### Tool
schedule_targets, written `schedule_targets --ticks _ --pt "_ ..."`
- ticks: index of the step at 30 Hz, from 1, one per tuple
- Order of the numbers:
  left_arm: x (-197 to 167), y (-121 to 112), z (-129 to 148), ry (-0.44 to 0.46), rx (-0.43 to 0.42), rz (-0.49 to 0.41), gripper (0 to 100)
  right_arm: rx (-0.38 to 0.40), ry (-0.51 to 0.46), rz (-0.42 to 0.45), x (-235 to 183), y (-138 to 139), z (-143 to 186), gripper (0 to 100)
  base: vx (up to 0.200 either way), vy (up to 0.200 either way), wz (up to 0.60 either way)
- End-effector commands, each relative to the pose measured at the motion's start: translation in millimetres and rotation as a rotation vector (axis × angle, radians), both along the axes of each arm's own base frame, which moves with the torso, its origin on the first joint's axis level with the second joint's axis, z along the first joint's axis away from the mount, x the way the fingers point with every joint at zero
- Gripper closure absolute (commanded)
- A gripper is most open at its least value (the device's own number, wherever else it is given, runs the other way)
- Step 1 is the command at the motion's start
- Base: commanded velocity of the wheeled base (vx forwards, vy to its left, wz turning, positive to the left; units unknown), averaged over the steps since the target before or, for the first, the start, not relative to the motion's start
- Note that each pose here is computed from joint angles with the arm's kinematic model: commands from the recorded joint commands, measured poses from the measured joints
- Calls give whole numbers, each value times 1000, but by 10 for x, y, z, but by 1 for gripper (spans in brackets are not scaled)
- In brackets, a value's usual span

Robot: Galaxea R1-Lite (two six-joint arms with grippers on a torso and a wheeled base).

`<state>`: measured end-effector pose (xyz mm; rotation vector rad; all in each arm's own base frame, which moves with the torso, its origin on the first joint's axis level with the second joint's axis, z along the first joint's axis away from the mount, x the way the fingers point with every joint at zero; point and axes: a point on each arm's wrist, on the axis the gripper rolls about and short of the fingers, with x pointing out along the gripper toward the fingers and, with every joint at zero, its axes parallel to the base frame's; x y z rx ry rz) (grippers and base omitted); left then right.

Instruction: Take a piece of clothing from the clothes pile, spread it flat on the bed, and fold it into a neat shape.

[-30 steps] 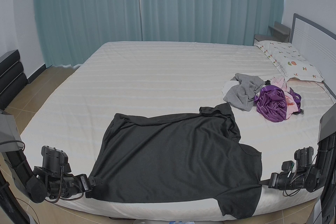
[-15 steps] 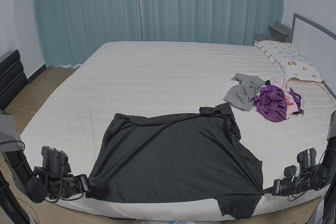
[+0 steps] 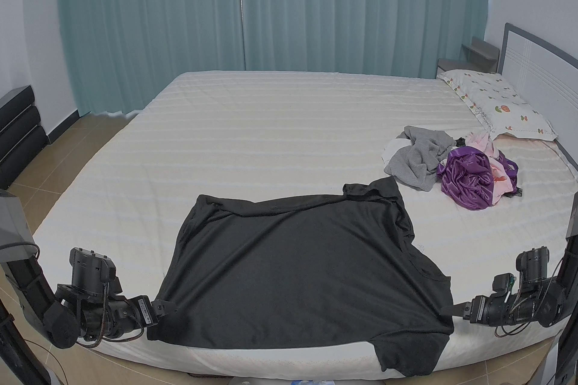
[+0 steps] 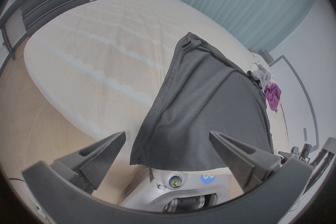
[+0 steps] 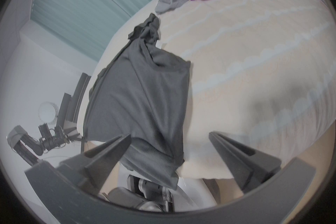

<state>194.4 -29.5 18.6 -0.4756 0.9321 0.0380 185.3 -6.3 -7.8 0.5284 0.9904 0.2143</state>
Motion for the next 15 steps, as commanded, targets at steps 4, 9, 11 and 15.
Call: schedule_targets --ticks 4,9,11,15 --pt "102 -15 53 -29 -55 58 0 67 -36 -107 18 -4 98 0 0 0 0" --pt "105 -17 32 -18 -60 61 0 107 -75 -163 58 -25 155 0 0 120 0" --pt "102 -16 27 -15 -60 63 0 119 -127 -214 97 -105 193 0 0 200 0" --pt "110 -14 34 -20 -61 66 0 126 -129 -224 100 -108 200 0 0 200 0"
